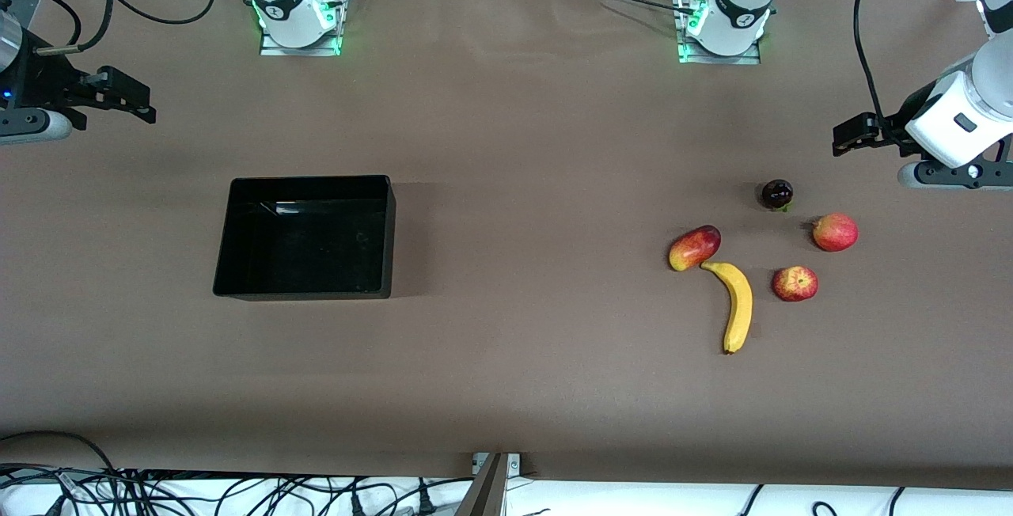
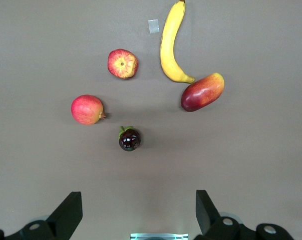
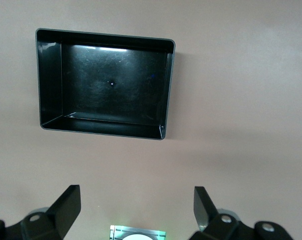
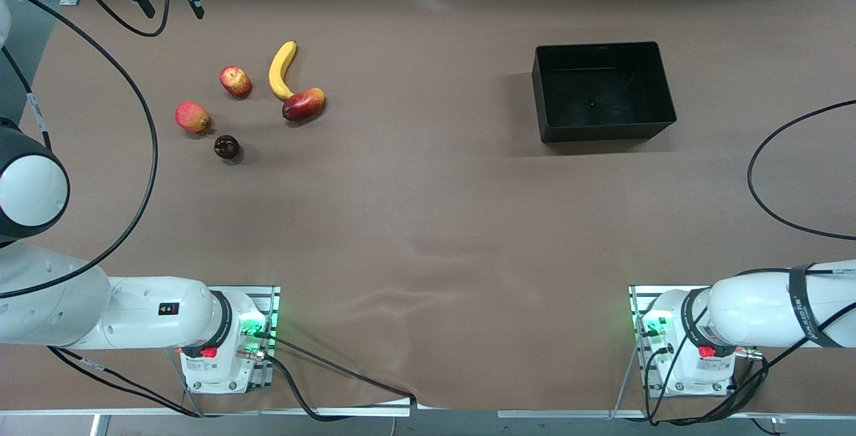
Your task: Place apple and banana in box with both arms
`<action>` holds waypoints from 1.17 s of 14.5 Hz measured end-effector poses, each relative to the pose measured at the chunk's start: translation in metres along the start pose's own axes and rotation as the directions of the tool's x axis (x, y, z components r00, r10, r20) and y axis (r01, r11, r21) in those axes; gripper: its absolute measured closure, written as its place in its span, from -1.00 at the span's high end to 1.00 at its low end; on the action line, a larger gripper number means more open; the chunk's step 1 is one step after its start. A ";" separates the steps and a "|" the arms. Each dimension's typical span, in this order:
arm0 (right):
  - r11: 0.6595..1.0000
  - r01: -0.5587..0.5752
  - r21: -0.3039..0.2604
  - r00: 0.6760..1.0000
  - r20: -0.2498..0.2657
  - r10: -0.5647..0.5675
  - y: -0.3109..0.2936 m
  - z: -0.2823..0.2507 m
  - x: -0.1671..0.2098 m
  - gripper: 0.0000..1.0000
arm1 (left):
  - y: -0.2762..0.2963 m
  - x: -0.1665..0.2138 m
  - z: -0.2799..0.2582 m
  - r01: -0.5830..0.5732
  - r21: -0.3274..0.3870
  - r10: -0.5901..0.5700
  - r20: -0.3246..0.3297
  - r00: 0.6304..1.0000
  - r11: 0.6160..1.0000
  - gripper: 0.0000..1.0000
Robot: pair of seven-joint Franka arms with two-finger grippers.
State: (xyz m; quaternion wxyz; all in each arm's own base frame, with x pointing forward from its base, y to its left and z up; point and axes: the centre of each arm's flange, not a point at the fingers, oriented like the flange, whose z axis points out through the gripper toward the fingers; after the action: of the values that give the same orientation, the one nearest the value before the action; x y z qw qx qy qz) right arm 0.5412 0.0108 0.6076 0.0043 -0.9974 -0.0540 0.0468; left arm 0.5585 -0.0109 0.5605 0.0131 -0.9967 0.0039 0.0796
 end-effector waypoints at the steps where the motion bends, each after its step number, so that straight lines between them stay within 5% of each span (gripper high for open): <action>1: 1.000 0.000 0.000 1.000 0.000 0.000 0.000 0.000 0.000 1.00 | 0.000 0.000 0.000 0.000 0.000 0.000 0.000 1.000 1.000 1.00; 10: 1.000 -0.002 0.001 1.000 0.010 0.002 0.001 0.018 0.007 1.00 | 0.000 0.000 0.000 0.000 0.000 0.000 0.000 1.000 1.000 1.00; 17: 0.999 -0.033 -0.004 0.999 0.016 0.033 0.024 0.222 0.069 1.00 | 0.000 0.000 0.000 0.000 0.000 0.000 0.000 1.000 1.000 1.00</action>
State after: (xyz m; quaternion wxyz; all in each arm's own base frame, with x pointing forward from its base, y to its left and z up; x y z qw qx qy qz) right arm 0.5908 -0.0046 0.3798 0.0011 -0.9978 -0.0379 0.0551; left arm 0.5587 -0.0108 0.5606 0.0131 -0.9967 0.0038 0.0795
